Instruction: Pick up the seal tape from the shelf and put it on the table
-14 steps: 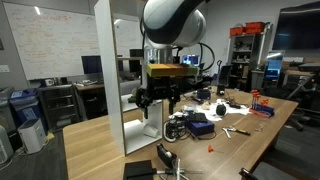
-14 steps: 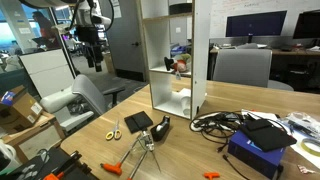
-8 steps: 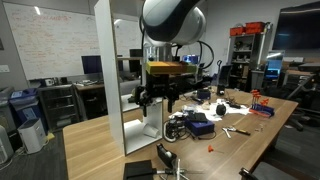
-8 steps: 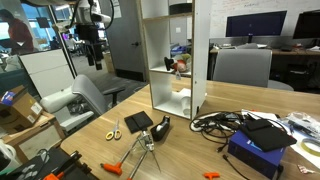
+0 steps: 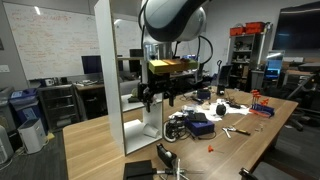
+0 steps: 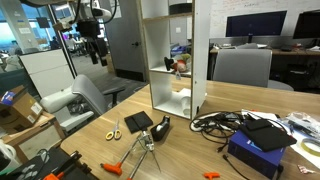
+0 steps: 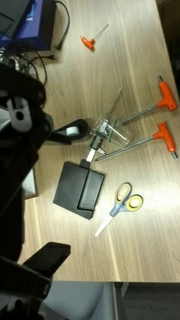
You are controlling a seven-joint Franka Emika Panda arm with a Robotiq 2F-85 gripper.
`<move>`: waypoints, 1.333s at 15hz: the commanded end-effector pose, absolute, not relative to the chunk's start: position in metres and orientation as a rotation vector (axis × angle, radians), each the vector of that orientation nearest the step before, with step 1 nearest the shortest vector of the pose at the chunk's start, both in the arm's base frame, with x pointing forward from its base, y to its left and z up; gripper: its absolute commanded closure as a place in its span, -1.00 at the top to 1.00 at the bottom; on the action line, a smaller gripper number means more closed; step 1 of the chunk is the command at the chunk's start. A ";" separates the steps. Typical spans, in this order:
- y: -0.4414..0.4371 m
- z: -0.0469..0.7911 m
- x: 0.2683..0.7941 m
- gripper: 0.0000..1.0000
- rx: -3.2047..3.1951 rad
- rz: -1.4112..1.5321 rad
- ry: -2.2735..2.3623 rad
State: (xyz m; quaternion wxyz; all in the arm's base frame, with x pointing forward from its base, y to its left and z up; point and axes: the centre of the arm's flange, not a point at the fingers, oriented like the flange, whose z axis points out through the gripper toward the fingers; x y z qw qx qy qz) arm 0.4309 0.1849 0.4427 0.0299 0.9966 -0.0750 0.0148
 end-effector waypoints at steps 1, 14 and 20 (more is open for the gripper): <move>0.189 0.490 0.437 1.00 2.997 0.209 -0.070; 0.171 0.612 0.513 1.00 2.788 0.497 0.442; 0.163 0.638 0.551 1.00 2.669 0.522 0.749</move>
